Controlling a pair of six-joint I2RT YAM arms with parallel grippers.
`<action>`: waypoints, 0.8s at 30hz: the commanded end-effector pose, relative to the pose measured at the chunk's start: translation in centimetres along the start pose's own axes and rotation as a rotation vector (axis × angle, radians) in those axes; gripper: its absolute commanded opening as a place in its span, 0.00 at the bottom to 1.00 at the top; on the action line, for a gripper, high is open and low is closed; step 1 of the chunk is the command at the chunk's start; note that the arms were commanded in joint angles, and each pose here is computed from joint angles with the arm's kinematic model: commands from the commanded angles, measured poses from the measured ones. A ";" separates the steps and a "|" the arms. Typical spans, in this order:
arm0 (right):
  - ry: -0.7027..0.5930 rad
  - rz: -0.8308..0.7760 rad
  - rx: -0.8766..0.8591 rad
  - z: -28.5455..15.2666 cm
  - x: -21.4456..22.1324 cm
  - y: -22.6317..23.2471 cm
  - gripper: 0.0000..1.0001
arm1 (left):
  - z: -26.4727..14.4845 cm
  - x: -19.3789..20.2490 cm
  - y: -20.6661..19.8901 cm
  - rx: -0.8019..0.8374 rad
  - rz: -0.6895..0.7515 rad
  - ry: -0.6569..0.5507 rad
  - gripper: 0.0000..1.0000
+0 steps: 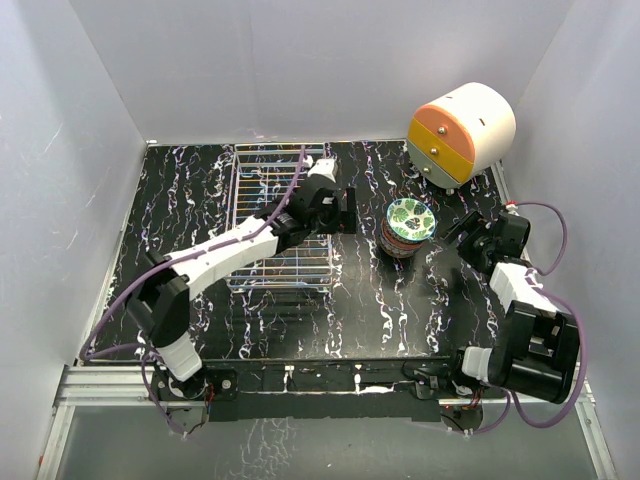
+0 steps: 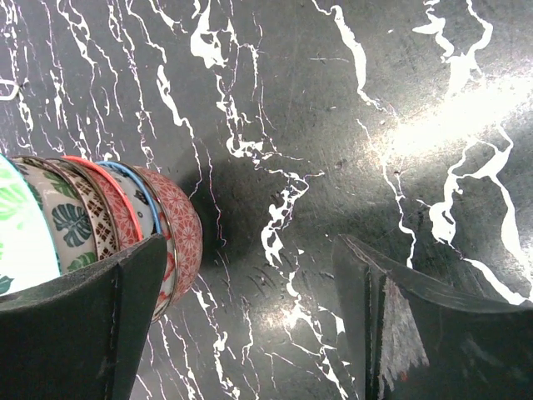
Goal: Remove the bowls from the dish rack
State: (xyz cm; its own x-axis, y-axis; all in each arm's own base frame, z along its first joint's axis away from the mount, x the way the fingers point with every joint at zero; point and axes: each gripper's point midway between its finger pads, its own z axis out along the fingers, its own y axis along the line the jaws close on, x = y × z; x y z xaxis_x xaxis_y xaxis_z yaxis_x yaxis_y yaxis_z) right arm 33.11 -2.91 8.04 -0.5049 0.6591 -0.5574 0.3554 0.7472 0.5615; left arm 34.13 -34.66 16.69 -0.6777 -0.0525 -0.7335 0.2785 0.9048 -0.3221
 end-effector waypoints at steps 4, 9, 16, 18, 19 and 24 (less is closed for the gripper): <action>-0.131 -0.053 -0.008 -0.9 -2.9 0.8 0.83 | -7.1 -5.7 0.5 0.005 0.027 -0.214 0.97; -0.139 -0.049 0.009 -0.8 -2.8 0.4 0.83 | -10.2 -6.4 2.9 -0.047 0.026 -0.283 0.97; -0.152 -0.033 0.055 -0.6 -2.8 -0.6 0.81 | -11.7 -6.2 3.9 -0.055 0.015 -0.309 0.97; -0.153 -0.031 0.060 -0.6 -2.8 -0.7 0.80 | -11.5 -6.0 4.0 -0.058 0.020 -0.298 0.97; -0.154 -0.032 0.062 -0.6 -2.8 -0.7 0.80 | -11.5 -5.9 4.0 -0.057 0.021 -0.295 0.97; -0.148 -0.029 0.071 -0.5 -2.7 -0.9 0.80 | -11.5 -5.8 4.1 -0.056 0.024 -0.294 0.97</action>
State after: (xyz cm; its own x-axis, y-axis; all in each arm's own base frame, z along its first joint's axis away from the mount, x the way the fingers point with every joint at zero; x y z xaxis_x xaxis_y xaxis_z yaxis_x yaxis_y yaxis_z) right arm 32.96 -4.72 8.40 -0.4401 0.6552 -0.6140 0.4124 0.7549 0.5100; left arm 31.23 -26.49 26.00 -0.4645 -0.1419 -0.8742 0.2573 0.9229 -0.2865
